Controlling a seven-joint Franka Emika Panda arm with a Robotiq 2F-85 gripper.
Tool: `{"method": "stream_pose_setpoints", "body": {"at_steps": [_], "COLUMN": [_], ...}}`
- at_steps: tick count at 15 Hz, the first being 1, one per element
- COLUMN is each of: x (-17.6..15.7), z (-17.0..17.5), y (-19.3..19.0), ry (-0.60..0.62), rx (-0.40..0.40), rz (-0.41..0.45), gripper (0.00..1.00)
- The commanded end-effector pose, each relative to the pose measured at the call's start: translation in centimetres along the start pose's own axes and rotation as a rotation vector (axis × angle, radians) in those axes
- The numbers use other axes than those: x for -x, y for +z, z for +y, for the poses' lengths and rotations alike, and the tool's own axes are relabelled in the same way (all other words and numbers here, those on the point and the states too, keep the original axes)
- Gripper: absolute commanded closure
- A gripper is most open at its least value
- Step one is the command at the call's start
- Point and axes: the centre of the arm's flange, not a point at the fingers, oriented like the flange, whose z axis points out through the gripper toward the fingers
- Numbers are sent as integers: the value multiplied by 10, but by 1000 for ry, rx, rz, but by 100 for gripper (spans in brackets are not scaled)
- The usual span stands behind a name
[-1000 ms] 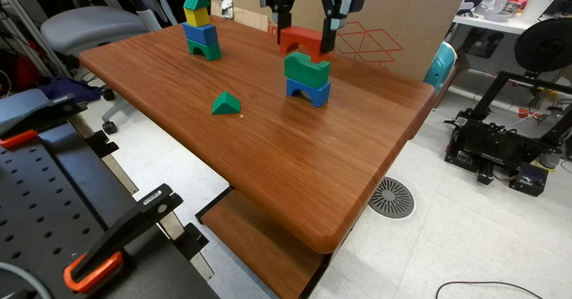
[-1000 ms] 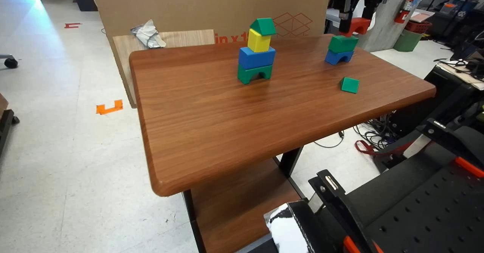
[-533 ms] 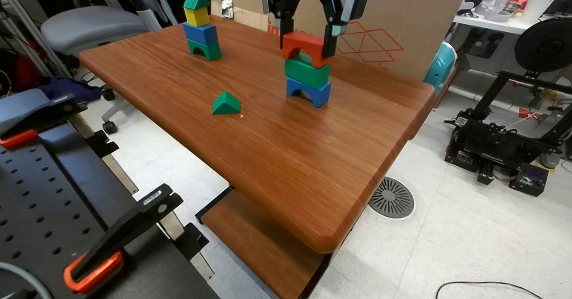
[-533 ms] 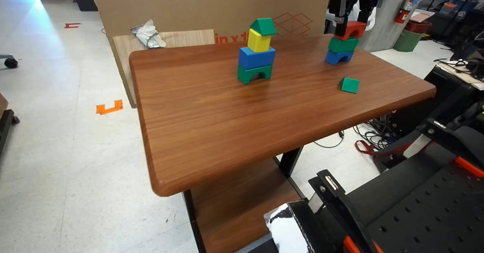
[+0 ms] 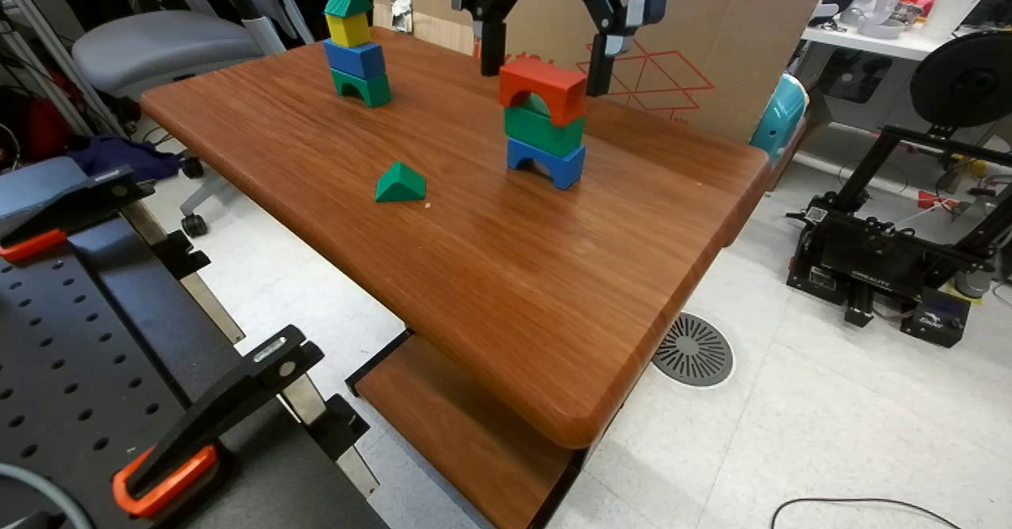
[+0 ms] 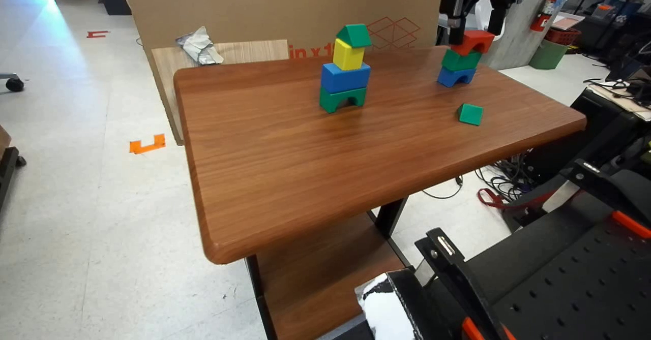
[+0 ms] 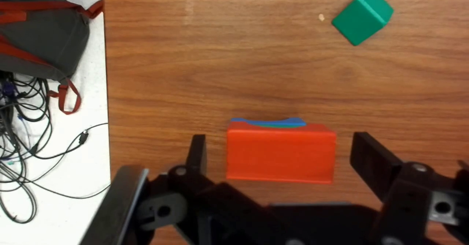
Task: Put the orange block on the tower to the right
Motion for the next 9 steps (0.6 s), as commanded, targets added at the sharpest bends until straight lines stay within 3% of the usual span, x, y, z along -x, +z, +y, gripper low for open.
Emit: {"method": "stream_pose_setpoints", "body": {"at_steps": [1,9], "x": [6,82], "z": [0,-10], "y": [-14,-80], "ry": [3,67], "rx": [-28,-100], "rz": [-1,85], "gripper": [0,0]}}
